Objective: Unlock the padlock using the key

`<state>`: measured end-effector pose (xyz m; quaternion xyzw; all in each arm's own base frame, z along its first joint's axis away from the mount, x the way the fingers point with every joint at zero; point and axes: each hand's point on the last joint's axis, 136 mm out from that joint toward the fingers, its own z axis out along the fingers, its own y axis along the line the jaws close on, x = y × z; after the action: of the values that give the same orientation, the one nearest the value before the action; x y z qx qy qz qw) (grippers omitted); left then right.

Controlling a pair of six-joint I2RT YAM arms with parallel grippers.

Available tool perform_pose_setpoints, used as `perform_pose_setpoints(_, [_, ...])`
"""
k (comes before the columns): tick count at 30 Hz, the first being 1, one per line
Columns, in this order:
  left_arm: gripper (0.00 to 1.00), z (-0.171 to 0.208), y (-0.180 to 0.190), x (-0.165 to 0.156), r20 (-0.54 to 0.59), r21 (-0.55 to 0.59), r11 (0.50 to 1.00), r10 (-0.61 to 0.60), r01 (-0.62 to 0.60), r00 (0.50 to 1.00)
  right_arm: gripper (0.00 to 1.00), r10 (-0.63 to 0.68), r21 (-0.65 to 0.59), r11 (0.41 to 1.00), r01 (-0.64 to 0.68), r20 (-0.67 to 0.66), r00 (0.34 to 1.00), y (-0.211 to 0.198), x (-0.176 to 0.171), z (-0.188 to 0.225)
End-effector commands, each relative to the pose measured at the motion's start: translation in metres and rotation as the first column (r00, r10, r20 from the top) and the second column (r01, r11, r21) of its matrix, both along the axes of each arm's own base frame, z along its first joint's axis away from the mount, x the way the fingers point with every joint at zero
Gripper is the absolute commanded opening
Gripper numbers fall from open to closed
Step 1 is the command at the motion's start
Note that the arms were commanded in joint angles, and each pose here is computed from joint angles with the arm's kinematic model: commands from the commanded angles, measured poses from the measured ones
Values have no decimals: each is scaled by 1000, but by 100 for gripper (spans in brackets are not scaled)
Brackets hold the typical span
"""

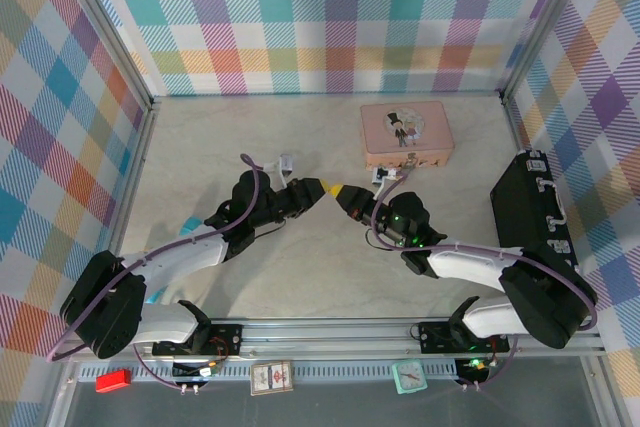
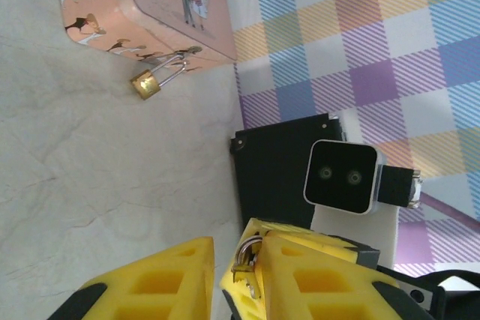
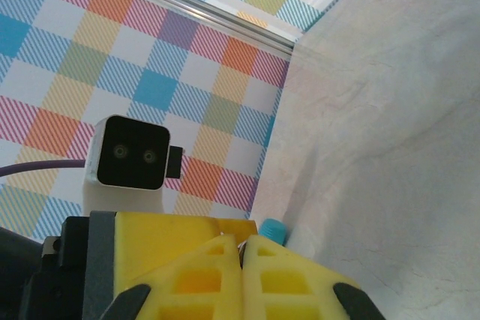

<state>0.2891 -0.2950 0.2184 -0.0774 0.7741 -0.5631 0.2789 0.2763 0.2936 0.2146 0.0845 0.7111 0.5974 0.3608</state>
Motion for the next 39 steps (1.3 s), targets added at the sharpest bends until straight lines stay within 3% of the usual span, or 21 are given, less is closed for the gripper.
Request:
perform_pose_setpoints(1, [23, 16, -1, -1, 25, -66, 998, -1, 3, 1000, 0, -3, 30, 1000, 1, 61, 998, 0, -3, 15])
perform_pose_setpoints(5, [26, 17, 12, 2, 41, -60, 997, 57, -55, 998, 0, 0, 32, 999, -2, 62, 998, 0, -3, 16])
perform_pose_setpoints(24, [17, 25, 1, 4, 51, -96, 995, 13, -8, 999, 0, 31, 64, 997, -35, 58, 998, 5, -7, 20])
perform_pose_setpoints(36, [0, 30, -2, 3, 75, -97, 995, -9, 16, 997, 0, 27, 50, 998, -28, 18, 999, 5, -5, 11])
perform_pose_setpoints(37, [0, 30, 0, 2, 84, -81, 997, -7, 14, 996, 6, 15, 45, 999, -15, 1, 1000, 4, -4, 9])
perform_pose_setpoints(39, [0, 29, 5, 1, 112, -5, 1000, -3, 4, 994, 29, -10, 14, 1000, 10, -19, 1000, -1, -2, 3])
